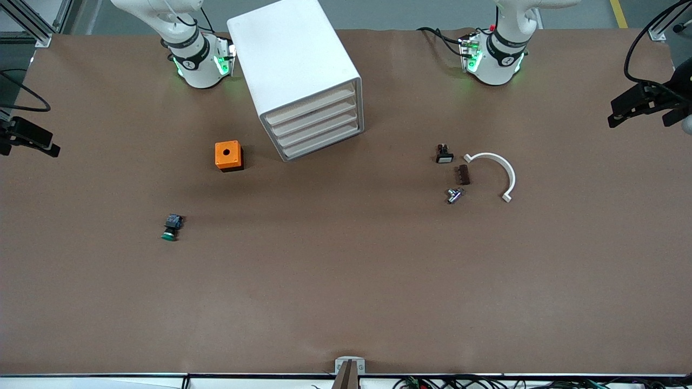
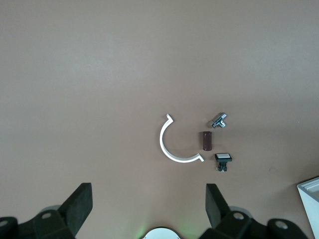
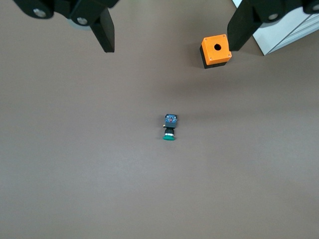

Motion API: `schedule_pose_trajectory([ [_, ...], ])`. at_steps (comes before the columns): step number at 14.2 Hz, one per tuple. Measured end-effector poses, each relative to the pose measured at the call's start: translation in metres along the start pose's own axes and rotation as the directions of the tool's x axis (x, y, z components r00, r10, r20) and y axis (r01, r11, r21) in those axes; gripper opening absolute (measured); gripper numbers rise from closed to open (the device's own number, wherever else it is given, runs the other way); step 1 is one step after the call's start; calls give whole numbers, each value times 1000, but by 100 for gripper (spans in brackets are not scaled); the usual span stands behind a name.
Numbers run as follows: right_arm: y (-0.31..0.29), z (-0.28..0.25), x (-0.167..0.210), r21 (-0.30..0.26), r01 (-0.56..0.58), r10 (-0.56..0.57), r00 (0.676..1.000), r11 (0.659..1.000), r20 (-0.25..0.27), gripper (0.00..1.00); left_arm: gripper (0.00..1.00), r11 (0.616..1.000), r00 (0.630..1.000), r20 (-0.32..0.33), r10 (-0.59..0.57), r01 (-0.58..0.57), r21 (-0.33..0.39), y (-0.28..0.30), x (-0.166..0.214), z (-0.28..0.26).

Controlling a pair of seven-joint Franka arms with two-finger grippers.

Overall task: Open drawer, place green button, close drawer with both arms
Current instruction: 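Reach the right gripper to the green button while the left gripper approaches the drawer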

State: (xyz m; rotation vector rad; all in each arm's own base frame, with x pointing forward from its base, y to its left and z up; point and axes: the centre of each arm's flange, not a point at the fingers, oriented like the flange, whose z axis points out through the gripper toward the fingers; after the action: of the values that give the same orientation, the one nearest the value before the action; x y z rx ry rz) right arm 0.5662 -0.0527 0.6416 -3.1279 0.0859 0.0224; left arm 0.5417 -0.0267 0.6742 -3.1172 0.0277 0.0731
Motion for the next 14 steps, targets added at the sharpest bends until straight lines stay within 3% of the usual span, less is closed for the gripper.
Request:
schedule_pose_trajectory([
  [7,0,0,0,0,0,0,1000,1000,0,100,100,1000,1000,12,-1,1,0,0,3,6],
  [14,-1,1,1,0,2,-2,1000,1000,2,100,100,998,980,194,40,-32,-45,33,31,96],
])
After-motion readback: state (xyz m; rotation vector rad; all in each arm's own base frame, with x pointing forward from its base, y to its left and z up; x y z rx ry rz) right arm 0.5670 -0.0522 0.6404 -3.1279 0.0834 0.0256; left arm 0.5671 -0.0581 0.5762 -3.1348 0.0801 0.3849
